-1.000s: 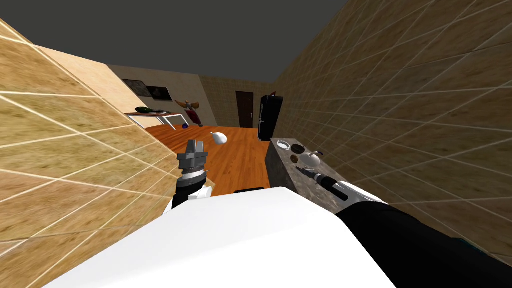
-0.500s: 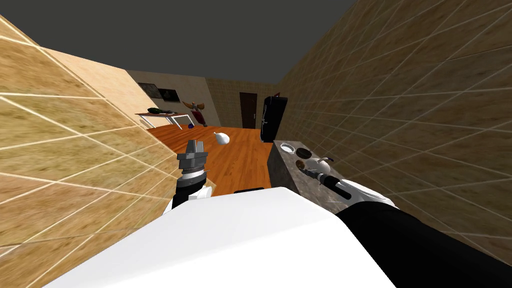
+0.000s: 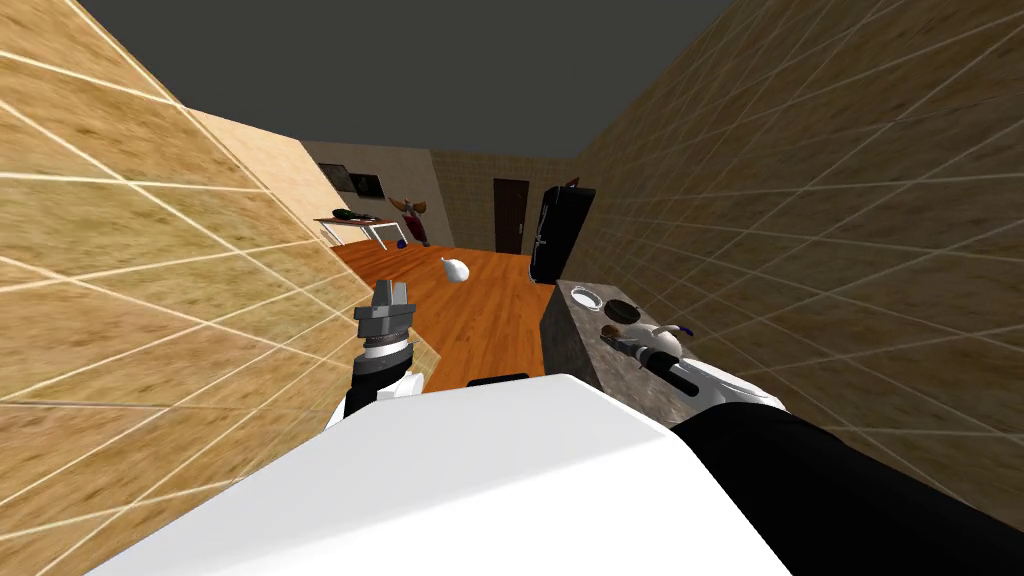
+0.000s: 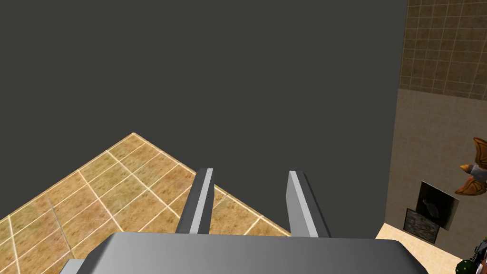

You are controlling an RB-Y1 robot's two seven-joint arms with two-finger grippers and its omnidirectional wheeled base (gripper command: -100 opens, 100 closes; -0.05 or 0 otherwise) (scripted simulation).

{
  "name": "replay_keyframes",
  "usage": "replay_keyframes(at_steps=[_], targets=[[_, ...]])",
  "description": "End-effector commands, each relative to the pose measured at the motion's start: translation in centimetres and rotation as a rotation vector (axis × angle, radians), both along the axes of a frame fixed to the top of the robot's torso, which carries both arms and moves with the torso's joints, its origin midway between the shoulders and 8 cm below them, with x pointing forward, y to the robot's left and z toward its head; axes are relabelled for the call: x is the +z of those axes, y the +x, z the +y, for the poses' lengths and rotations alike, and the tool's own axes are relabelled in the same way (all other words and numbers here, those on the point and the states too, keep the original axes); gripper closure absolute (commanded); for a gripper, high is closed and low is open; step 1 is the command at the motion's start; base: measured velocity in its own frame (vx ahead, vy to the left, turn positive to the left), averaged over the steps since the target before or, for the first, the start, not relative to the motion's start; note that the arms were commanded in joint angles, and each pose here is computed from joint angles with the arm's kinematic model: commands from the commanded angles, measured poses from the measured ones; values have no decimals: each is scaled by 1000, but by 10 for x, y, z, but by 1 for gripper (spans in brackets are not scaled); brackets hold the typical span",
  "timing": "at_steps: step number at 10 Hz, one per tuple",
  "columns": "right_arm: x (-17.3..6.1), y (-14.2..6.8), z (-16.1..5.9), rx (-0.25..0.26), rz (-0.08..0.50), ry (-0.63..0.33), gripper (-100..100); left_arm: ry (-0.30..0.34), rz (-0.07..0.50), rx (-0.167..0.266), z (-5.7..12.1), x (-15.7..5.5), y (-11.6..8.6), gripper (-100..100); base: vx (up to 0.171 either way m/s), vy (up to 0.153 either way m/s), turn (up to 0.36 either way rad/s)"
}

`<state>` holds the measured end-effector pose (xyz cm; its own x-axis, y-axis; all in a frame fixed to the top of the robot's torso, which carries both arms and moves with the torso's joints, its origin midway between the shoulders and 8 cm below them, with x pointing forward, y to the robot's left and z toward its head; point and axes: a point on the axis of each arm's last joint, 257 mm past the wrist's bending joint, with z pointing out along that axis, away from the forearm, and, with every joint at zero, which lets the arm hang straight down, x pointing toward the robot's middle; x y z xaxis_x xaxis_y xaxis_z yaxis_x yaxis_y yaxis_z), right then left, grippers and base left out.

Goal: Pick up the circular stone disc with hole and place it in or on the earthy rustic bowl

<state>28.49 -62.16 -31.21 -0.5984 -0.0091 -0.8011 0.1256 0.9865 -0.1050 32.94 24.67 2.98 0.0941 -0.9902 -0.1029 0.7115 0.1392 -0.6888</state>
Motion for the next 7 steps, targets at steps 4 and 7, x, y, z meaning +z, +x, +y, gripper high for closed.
replay_keyframes(at_steps=[4,7], targets=[[-2,-4,-29,-118,-4,-4,-100,0,0,0,0,0,0,0,-134,-11,246],[-2,-6,-36,-150,-6,-5,-100,0,0,0,0,0,0,0,-105,9,177]])
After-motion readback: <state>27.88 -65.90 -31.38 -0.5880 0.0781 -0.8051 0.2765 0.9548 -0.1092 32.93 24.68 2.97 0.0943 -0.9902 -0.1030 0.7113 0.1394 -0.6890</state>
